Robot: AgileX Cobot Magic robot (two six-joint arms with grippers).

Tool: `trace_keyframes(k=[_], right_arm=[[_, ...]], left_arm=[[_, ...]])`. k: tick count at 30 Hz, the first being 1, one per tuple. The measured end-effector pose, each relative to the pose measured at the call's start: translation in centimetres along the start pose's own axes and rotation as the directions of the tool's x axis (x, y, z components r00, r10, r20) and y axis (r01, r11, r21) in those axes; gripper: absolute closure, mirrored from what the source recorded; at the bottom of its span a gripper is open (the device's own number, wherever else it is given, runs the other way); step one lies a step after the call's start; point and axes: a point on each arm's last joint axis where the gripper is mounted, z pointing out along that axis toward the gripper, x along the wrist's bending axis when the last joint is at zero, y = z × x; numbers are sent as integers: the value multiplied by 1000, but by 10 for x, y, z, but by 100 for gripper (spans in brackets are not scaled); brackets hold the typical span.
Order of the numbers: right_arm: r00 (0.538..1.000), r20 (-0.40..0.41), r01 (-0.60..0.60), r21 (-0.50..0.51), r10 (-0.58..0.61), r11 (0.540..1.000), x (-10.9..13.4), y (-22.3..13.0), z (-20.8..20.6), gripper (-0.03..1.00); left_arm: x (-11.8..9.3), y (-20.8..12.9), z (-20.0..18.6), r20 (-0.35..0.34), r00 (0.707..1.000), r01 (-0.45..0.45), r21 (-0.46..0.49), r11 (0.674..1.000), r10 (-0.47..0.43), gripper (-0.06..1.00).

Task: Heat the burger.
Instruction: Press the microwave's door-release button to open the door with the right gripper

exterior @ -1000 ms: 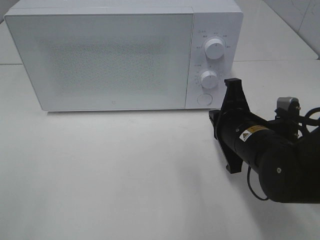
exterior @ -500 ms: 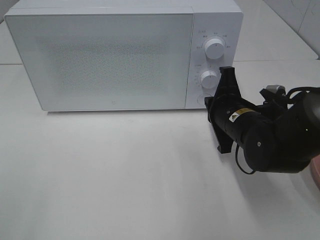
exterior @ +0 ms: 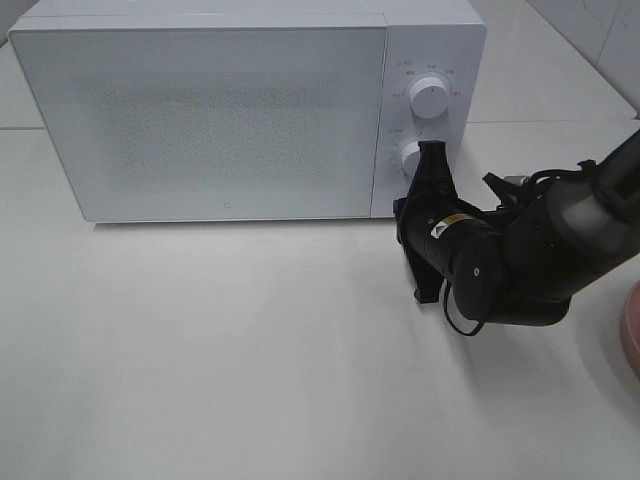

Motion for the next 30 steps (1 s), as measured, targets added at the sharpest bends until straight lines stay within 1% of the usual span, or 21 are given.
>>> trace_keyframes(k=[6,13,18,30], right_arm=[[1000,-7,-9,-8,9,1000,0,-1,13,95],[1000,0,-27,-49,27,998,1,13,21,95],[1000,10,-26,-49,27,998,-1,12,26,95],[999,4,-41,-44,42,998,-1,11,27,95]], left_arm=[[0,0,0,0,1000,0,0,1000,0,-4],[0,0,0,0,1000,0,0,1000,0,-4],[0,0,0,0,1000,0,0,1000,0,-4],[0,0,0,0,1000,0,0,1000,0,-4]])
